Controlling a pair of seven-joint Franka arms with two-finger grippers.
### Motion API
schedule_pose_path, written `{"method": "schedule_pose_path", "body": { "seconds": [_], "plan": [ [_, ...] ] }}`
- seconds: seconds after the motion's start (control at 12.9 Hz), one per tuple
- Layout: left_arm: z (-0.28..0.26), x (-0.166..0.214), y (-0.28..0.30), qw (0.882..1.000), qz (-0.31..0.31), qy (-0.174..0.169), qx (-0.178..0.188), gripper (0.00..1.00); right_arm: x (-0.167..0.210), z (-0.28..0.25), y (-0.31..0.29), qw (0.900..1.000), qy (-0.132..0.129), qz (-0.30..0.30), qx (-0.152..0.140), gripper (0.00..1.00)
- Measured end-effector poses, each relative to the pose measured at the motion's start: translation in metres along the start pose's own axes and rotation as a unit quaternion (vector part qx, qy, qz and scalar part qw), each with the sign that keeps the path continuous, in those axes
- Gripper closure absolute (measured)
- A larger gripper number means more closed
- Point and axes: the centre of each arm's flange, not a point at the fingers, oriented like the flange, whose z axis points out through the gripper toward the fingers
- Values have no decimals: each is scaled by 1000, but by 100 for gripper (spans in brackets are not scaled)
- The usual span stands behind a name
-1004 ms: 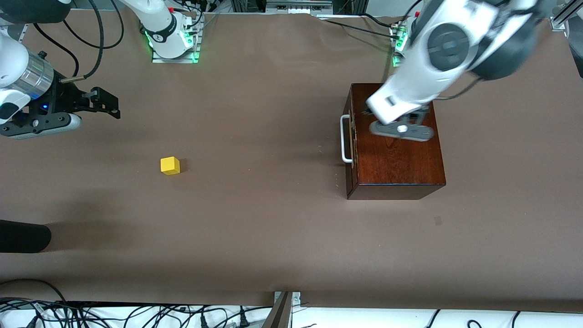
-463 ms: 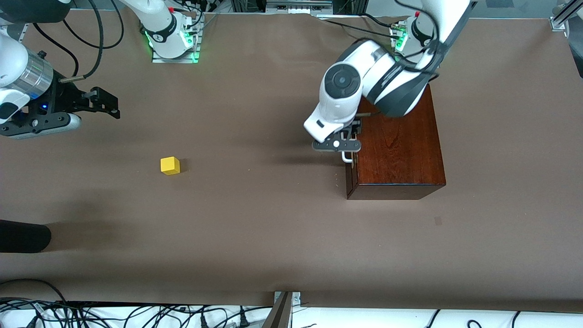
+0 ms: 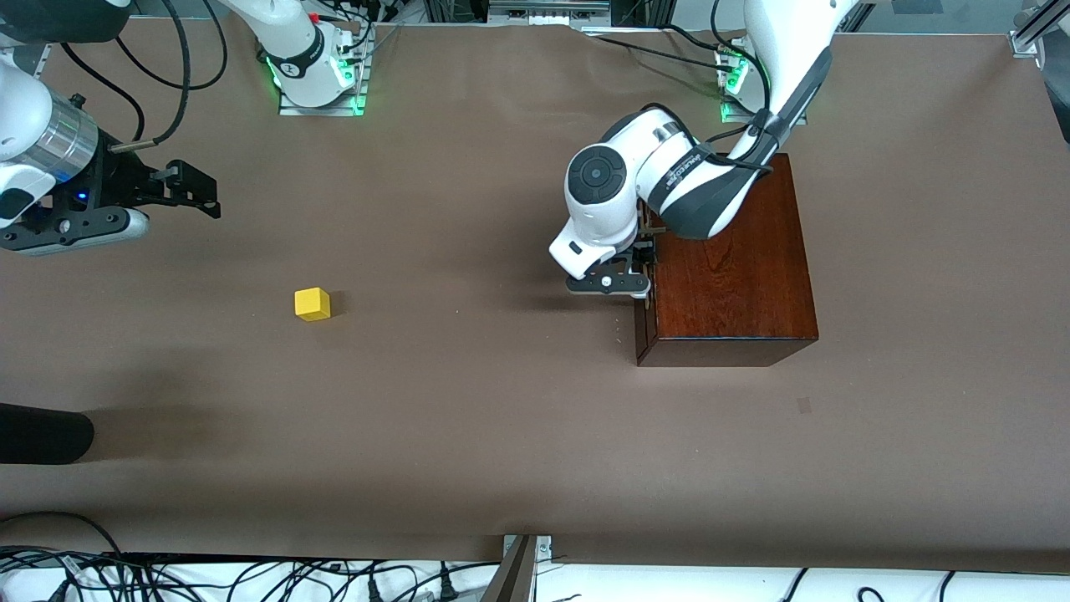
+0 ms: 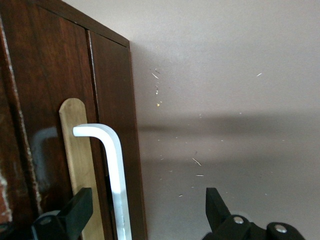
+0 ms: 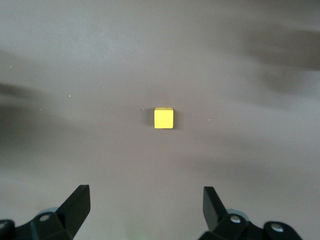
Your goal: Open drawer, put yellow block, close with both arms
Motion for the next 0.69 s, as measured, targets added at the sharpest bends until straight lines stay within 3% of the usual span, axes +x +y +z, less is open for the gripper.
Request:
{"method": "schedule_pose_path", "body": {
  "seconds": [0.39,0.69],
  "plan": [
    [6,-10,12,1000,9,8,22,0,0,0,0,1000,0,0,0,0],
    [33,-23,25,999,1,-10,35,0,0,0,0,1000,0,0,0,0]
  ]
}}
